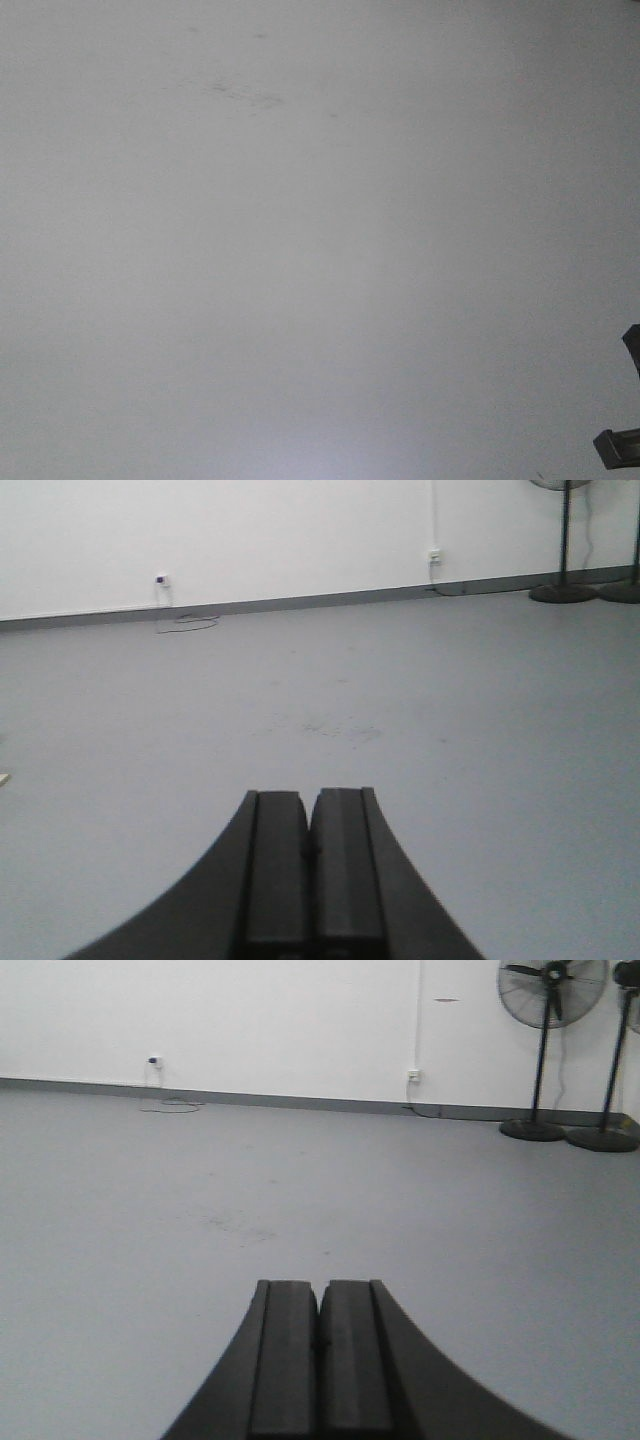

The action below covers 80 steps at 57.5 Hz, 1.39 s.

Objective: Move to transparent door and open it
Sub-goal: 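Drive the base across the grey floor toward the glass door, then drive forward and turn to face the white-framed glass door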

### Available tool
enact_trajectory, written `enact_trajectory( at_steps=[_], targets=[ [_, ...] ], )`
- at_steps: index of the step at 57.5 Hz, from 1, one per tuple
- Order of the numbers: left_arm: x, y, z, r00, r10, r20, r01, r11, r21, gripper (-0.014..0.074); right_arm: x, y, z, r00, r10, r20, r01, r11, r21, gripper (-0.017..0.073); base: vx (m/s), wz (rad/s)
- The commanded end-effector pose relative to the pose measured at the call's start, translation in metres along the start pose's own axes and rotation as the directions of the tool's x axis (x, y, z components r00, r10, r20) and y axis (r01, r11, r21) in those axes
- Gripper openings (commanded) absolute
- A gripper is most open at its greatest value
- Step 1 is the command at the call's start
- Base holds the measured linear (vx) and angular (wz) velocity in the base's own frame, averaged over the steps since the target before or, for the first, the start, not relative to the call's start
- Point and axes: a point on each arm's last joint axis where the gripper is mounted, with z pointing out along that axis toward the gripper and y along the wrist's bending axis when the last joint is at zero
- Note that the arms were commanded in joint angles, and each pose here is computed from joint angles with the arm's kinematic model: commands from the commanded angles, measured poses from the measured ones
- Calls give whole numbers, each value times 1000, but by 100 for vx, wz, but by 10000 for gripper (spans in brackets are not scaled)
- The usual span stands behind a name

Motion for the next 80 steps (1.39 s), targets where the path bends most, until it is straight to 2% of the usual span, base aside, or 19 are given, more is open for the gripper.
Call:
enact_trajectory(
  at_steps=[1,41,80],
  targets=[
    [2,0,1,998,-9,68,9,1000,-1,4,-4,0,0,997,-3,82,2,1000,7,-3,35,61],
    [2,0,1,998,-9,68,9,1000,-1,4,-4,0,0,997,-3,82,2,1000,7,-3,38,67],
    [2,0,1,998,-9,68,9,1000,-1,4,-4,0,0,997,-3,82,2,1000,7,-3,45,34]
  ],
)
